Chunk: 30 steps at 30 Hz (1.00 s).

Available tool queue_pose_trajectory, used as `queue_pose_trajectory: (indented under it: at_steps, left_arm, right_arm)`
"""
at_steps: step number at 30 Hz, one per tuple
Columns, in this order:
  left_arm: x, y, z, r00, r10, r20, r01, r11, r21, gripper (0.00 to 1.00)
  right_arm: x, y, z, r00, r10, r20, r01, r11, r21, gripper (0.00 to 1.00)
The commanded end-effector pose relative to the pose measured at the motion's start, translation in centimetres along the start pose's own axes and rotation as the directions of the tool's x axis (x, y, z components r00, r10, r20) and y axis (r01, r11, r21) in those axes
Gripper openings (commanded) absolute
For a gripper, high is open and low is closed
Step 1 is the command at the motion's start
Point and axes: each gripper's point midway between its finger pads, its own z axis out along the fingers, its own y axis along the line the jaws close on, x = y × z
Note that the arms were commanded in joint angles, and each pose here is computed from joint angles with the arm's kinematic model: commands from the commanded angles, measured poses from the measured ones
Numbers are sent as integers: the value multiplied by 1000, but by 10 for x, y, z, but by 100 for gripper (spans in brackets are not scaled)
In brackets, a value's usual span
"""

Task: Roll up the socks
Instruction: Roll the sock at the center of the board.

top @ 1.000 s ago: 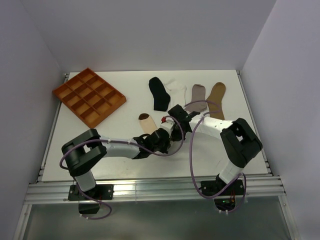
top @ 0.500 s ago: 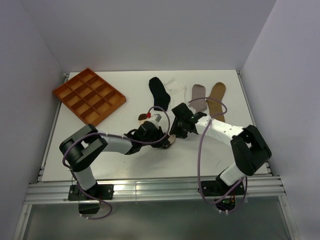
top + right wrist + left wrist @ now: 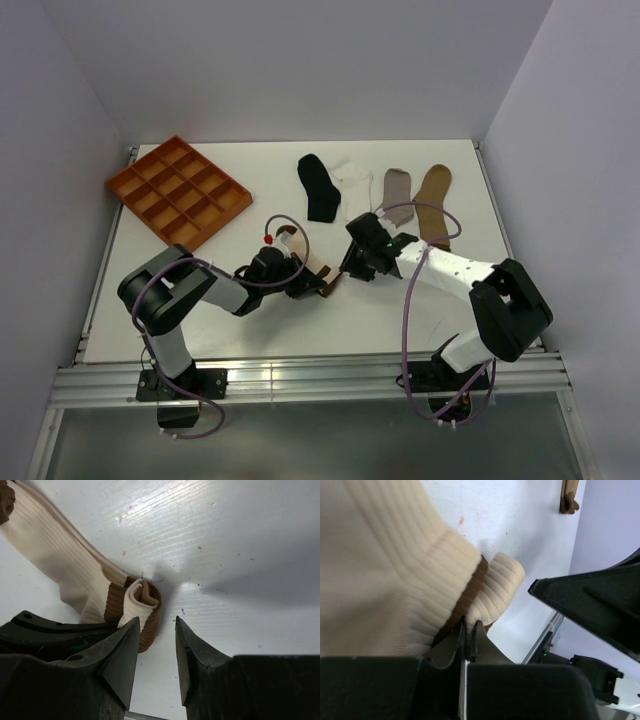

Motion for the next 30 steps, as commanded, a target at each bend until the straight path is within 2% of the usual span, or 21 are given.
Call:
queue_pose_trajectory:
  at_steps: [1,8,14,30]
  left_arm:
    - [19,49,-7,995,-93,-43,86,987,-139,0]
    - [20,51,-7,993,-104,-49,96,986,-139,0]
    - [20,51,-6,994,-100,-51,92,986,-140,0]
    - [21,49,-7,994,-96,-57,88,987,-131,0]
  right_arm:
    - [1,9,6,1000,27,12,-27,999,-20,42]
    - [10,21,14,1000,23,-15,-23,999,-35,43]
    - [11,35,7,1000,-1,11,1,999,-51,43]
    - [27,19,43,1000,-14,-23,15,999,31,42]
